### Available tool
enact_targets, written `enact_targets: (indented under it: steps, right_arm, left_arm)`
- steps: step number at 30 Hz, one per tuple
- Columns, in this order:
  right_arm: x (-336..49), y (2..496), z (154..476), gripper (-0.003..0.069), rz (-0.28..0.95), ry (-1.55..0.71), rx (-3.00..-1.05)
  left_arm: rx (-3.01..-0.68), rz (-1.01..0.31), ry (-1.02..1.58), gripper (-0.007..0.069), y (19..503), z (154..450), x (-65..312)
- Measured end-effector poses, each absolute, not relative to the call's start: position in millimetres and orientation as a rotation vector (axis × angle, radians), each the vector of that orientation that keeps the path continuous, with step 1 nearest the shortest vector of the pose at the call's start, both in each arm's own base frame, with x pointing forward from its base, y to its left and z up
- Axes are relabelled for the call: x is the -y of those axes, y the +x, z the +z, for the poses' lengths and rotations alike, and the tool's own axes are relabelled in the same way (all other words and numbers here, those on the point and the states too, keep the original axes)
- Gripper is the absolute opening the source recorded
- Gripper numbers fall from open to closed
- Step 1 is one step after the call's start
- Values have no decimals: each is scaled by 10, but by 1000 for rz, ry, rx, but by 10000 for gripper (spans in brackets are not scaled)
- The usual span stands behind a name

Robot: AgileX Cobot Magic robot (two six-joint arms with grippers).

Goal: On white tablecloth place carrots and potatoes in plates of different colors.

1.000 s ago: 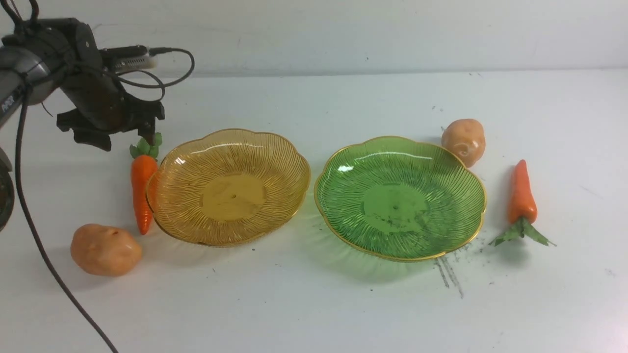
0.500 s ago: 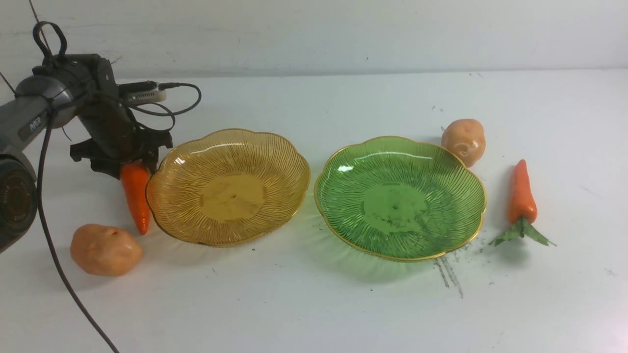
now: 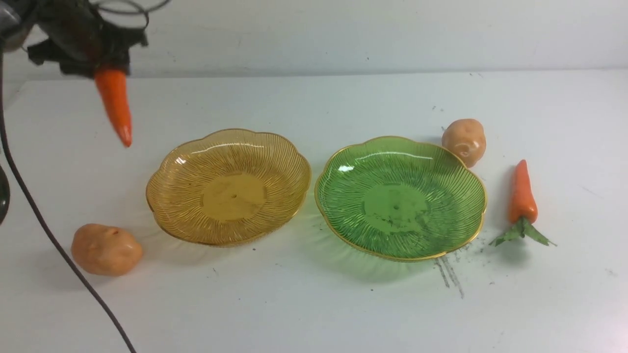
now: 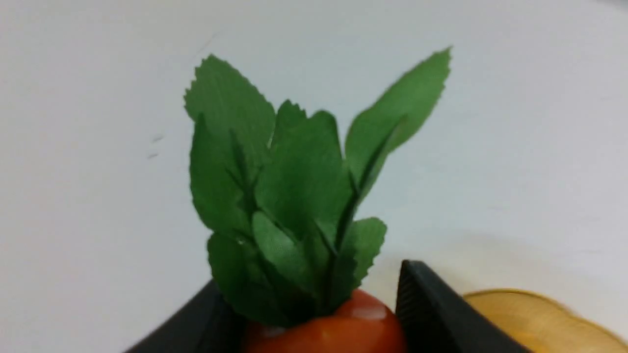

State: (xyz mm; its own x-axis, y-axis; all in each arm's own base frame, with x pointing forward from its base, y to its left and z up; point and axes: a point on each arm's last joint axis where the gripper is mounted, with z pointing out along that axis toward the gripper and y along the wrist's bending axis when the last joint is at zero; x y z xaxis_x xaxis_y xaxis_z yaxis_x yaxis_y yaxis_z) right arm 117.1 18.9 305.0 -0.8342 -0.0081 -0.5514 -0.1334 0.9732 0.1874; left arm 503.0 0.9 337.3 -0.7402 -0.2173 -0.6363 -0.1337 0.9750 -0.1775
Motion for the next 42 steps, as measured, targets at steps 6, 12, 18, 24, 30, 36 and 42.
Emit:
enact_targets:
  steps: [6,12,18,24,30,36,42]
  right_arm:
    - [51,1367,3225,-10,4,136,-2489]
    - [106,1779,3299,-10,-35,232,-2543]
    - [6,2009,3211,-10,117,200,-2587]
    - [-32,2082,3222,-10,173,173,-2534]
    - [-26,2243,3161,-9,176,183,-2523]
    - [-12,2751,3103,5,190,235,-2568]
    - [3,3314,2990,116,200,263,-2565]
  left_arm:
    - [-2422,-600,222,353,4806,3528,1168]
    - [-2460,-625,646,353,4588,3060,2294]
    - [-2450,-509,805,353,4512,2545,2895]
    - [-2463,-498,818,475,4440,2320,3150]
    - [-2511,-497,779,629,4412,2365,3117]
    - [-2493,-459,734,241,4316,2930,2937]
    - [-2326,-345,679,5,4121,3792,2572]
